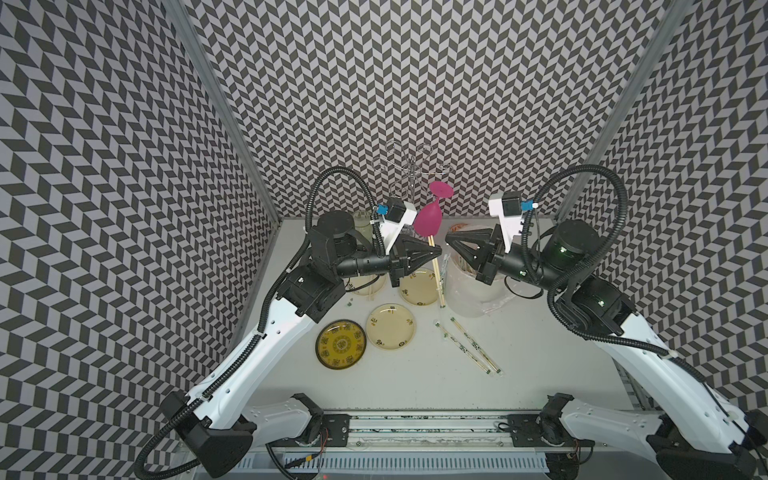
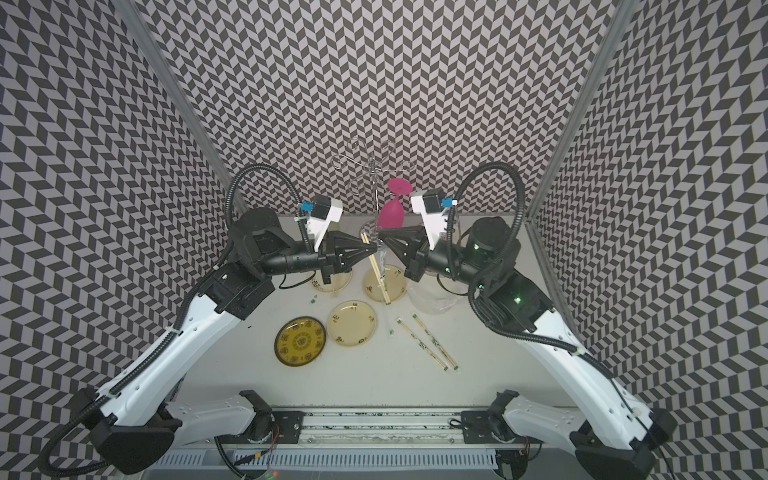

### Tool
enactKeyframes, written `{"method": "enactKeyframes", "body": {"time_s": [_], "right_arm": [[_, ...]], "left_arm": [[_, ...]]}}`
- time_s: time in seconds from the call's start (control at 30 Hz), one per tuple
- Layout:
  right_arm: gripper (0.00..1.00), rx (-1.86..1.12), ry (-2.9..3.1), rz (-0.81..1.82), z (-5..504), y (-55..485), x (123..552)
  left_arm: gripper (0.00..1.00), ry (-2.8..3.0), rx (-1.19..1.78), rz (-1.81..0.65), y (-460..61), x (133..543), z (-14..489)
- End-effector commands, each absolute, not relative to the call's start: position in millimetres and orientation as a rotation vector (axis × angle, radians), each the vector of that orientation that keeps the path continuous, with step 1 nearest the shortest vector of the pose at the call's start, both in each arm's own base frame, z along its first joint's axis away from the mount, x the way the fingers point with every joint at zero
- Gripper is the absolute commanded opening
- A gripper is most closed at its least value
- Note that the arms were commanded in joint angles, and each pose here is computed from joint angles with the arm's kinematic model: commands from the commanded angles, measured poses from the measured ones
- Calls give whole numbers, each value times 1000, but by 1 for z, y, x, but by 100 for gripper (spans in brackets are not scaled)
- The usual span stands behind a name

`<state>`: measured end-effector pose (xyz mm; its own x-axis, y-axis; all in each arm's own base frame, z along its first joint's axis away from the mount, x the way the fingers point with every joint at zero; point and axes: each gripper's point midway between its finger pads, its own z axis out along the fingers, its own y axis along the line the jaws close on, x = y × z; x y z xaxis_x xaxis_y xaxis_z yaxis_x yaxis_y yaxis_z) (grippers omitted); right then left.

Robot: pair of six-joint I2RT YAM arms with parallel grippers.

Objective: Remove the packaging of disposable chopsticks
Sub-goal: Remove the packet bag from the disposable chopsticks.

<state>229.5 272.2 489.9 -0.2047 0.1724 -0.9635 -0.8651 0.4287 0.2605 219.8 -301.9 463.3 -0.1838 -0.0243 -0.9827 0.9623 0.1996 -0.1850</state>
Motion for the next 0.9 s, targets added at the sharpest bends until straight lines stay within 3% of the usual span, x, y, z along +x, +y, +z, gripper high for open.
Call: {"method": "enactKeyframes", "body": {"time_s": [0.0, 0.37, 0.87], "right_arm": [[0, -595, 1438, 1005, 499, 260, 232], [0, -679, 1540, 1050, 462, 279, 236], [0, -519, 1721, 813, 416, 251, 267]], "left_arm": [[0, 1361, 851, -1117, -281, 224, 492], [0, 1128, 775, -1276, -256, 196, 543], [0, 1073, 693, -1134, -222, 191, 569]]}}
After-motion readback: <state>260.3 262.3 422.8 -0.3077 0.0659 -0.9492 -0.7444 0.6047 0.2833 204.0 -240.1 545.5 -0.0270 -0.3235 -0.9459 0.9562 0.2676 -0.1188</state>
